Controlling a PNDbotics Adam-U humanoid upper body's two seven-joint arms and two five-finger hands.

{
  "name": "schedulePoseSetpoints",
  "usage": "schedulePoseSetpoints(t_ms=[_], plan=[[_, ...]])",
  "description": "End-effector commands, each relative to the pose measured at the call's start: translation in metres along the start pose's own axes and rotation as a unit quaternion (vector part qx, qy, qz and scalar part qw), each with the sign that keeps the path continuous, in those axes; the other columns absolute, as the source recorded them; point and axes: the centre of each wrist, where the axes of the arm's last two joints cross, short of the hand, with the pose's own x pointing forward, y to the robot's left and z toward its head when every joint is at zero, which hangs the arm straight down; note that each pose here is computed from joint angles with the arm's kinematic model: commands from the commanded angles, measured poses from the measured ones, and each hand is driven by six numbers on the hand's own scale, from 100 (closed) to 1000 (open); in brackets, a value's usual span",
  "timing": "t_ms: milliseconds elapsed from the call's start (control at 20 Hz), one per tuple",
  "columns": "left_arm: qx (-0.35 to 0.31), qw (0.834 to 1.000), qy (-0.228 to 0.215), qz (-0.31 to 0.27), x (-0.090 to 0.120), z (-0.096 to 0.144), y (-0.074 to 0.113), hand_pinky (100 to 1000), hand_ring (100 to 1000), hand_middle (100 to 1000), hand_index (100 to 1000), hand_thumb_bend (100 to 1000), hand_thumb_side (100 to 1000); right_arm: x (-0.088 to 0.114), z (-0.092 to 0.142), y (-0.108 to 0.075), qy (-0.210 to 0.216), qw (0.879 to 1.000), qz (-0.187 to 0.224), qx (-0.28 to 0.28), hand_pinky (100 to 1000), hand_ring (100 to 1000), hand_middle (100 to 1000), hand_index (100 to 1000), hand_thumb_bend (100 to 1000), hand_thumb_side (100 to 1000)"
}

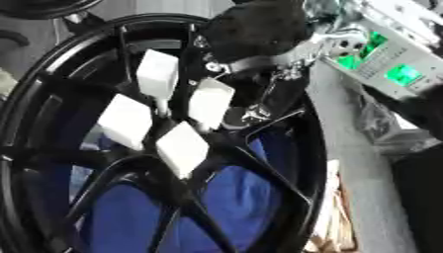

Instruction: Pull the pin out of the wheel hub.

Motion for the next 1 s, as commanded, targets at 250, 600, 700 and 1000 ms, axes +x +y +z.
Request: schedulePoseSetpoints(t_ms=[250,600,700,1000], plan=[[-0.004,1.0,-0.015,-0.006,0.009,-0.003,0.002,773,701,755,734,243,875,-0.002,0.011,-0.015,0.011,0.999,0.019,-0.024,796,703,494,514,100,100],[-0.003,1.0,-0.015,-0.008,0.009,-0.003,0.003,773,697,752,733,243,876,-0.005,0.019,-0.02,0.017,0.999,0.021,-0.026,796,702,487,507,100,100],[-0.003,1.0,-0.014,-0.009,0.009,-0.003,0.004,773,696,753,733,243,876,-0.007,0.025,-0.022,0.024,0.999,0.021,-0.028,796,701,487,507,100,100],[0.001,1.0,-0.015,-0.01,0.009,-0.002,0.005,773,696,753,733,243,875,-0.015,0.054,-0.029,0.086,0.993,-0.006,-0.078,794,694,483,507,100,100]])
